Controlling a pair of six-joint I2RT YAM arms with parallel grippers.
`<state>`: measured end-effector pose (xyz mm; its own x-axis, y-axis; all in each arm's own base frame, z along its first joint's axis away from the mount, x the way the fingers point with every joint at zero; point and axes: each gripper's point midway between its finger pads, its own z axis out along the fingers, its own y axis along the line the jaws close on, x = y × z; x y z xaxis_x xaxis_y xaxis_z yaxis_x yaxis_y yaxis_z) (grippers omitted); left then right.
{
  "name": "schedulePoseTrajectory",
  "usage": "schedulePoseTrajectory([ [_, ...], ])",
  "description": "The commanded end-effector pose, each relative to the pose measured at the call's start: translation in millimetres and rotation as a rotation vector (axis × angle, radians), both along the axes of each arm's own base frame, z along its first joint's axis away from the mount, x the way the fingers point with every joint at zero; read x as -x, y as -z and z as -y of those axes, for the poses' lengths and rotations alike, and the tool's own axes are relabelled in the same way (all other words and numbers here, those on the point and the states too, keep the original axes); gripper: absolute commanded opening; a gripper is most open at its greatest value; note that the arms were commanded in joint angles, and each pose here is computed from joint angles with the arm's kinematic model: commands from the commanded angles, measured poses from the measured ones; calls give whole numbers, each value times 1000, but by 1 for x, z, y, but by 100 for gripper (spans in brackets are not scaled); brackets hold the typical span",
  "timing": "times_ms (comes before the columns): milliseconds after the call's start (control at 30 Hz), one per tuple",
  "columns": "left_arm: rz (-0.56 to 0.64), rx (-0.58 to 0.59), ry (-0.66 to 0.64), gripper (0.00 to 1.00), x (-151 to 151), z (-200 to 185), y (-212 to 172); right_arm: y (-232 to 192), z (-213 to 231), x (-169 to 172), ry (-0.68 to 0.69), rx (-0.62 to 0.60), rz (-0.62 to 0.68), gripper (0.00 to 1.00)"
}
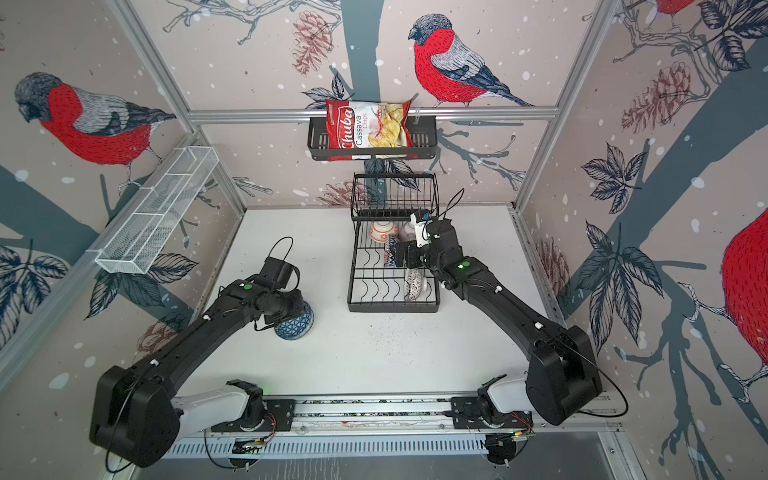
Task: Load the bowls into the dish rack
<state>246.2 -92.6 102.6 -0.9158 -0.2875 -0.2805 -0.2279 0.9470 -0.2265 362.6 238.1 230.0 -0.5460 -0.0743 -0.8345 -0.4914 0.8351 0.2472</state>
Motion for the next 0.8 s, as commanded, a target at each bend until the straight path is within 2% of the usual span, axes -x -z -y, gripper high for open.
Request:
schedulePoseTrajectory([
  [0, 25, 34, -10, 42, -4, 9, -6, -4, 1, -2, 17, -17, 9, 99],
  [233, 42, 19, 36, 41, -5, 25, -14, -5, 15, -7, 65, -2, 17, 100],
  [567, 30, -52, 78, 42, -6, 31, -14, -14, 91, -20, 399, 53, 65, 100],
  [667, 18, -73, 82, 42, -5, 31, -11, -22, 111, -19, 465, 26, 85, 100],
  [767, 15, -84, 88, 42, -4, 33, -9, -24, 116, -18, 467, 4, 102, 100],
])
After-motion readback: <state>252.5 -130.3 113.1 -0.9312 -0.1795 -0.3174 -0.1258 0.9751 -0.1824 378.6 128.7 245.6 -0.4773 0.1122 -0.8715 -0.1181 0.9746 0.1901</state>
